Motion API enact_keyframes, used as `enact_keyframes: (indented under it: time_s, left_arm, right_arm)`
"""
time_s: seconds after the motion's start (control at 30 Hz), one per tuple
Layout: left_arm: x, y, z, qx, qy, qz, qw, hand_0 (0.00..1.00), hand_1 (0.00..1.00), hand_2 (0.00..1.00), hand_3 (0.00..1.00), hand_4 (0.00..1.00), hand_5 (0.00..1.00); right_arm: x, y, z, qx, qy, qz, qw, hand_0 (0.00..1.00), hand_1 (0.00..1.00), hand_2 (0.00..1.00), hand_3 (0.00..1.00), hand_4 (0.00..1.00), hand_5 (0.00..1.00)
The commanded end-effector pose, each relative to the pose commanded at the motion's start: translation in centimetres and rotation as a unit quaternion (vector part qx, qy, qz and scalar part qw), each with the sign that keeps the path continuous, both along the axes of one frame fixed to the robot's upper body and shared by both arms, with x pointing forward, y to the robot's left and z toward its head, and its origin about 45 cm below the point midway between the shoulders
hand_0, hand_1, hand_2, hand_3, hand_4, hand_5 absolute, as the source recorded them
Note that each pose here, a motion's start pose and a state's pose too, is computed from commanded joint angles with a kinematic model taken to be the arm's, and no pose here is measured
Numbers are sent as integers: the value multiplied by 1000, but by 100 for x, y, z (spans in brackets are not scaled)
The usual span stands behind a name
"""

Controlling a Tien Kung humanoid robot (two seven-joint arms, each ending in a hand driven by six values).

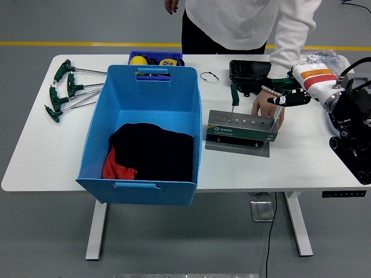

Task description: Lift tool from toolbox,place it in box,lift tool from toolbox,place it in box

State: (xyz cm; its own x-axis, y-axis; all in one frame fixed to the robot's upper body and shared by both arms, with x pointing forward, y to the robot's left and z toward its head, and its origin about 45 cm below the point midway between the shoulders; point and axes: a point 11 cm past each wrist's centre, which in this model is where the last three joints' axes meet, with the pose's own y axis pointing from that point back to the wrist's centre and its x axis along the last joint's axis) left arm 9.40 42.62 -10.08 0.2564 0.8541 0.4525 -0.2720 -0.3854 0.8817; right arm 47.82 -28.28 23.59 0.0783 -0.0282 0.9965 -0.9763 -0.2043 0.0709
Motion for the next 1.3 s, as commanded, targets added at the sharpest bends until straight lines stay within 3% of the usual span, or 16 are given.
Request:
enact_keyframes:
  time_s: [0.03,0.2,0.23,0.4,0.43,0.77,0.83,1.0,1.03,1.2,1.23,1.3]
  left_arm:
    - [0,1,0,0,0,0,1000,735,717,705,674,687,627]
    - [0,-2,-1,0,1,0,1000,735,717,705,674,687,627]
    - [0,-3,-1,0,1,-1,1000,738,721,706,674,687,627]
    - [0,-7,-3,-1,2,-2,1000,738,721,706,674,687,627]
    - [0,-7,-3,-1,2,-2,1000,742,723,708,674,687,627]
    - [13,-2,2,0,2,-5,1000,743,722,708,674,687,627]
    - [20,-1,4,0,1,-5,1000,743,723,707,674,687,627]
    - [20,-3,3,0,0,-4,1000,743,723,707,674,687,627]
    - [20,-4,3,0,0,-3,1000,744,722,707,674,687,627]
    - [19,-6,2,-1,0,-3,1000,744,722,707,674,687,627]
    - [18,-5,2,-1,0,-3,1000,746,723,706,673,687,626]
    - [13,-4,1,0,0,-2,1000,746,723,706,673,687,626]
  right_arm:
    - [-1,1,-4,1,0,-1,1000,135,107,144,167,998,758]
    - [-4,21,-12,8,-7,-5,1000,135,107,144,167,998,758]
    - [-5,24,-12,8,-9,-5,1000,108,56,100,123,998,756]
    - [-13,31,-33,19,-18,-10,1000,108,56,100,123,998,756]
    - [-14,30,-38,20,-19,-10,1000,79,12,55,78,998,738]
    - [-22,13,-74,36,-33,-16,999,67,2,34,57,998,713]
    - [-19,1,-53,40,-42,-18,998,30,2,2,14,998,664]
    - [-18,-6,4,46,-65,-18,997,30,2,2,14,998,664]
    - [-17,-6,14,47,-68,-17,996,2,2,2,2,998,611]
    - [-14,-22,52,45,-79,-20,996,2,2,2,2,998,611]
    - [-14,-26,56,45,-80,-20,996,2,2,2,2,922,589]
    - [-13,-41,69,44,-81,-23,995,2,2,2,2,922,589]
